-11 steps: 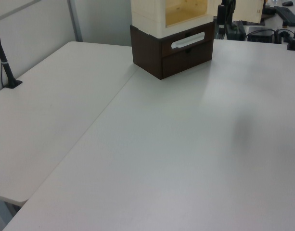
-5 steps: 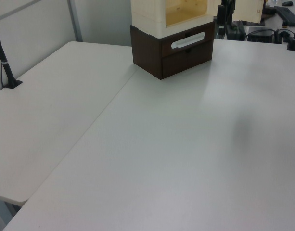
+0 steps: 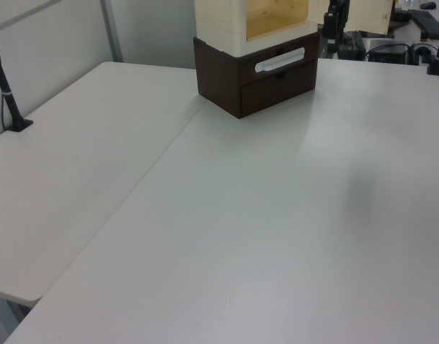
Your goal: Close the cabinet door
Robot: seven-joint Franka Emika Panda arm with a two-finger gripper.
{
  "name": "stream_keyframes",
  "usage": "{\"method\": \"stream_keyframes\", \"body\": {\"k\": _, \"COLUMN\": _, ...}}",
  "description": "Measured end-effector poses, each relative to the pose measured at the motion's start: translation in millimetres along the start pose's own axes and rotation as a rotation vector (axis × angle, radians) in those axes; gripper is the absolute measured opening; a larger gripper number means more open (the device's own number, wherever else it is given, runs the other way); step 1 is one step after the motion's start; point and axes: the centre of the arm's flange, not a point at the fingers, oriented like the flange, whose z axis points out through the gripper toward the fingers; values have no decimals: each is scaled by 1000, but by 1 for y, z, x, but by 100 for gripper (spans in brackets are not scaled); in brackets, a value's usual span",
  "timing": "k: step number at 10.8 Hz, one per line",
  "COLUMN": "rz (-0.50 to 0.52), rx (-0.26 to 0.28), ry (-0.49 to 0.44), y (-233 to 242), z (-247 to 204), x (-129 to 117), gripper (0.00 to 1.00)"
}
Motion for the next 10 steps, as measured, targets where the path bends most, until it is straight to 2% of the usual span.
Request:
{"method": "stream_keyframes", "body": {"k": 3, "rz": -12, "rx": 0, "ry": 8, "y": 7, "z": -4, "x": -1, "gripper": 2}}
{"method": "stream_keyframes", "body": {"k": 5, "rz": 25, "rx": -1, "ry": 50, "y": 28, "z": -23, "x": -2, "gripper": 1}}
{"method": "stream_keyframes", "body": {"k": 7, "rz": 100, "rx": -7, "ry": 118, "y": 71, "z": -51, "x": -6, "gripper": 1}}
{"method": "stream_keyframes", "body": {"k": 10, "rz": 237, "rx": -22, "ry": 311, "y": 149, "z": -90, "x": -12, "gripper": 1}}
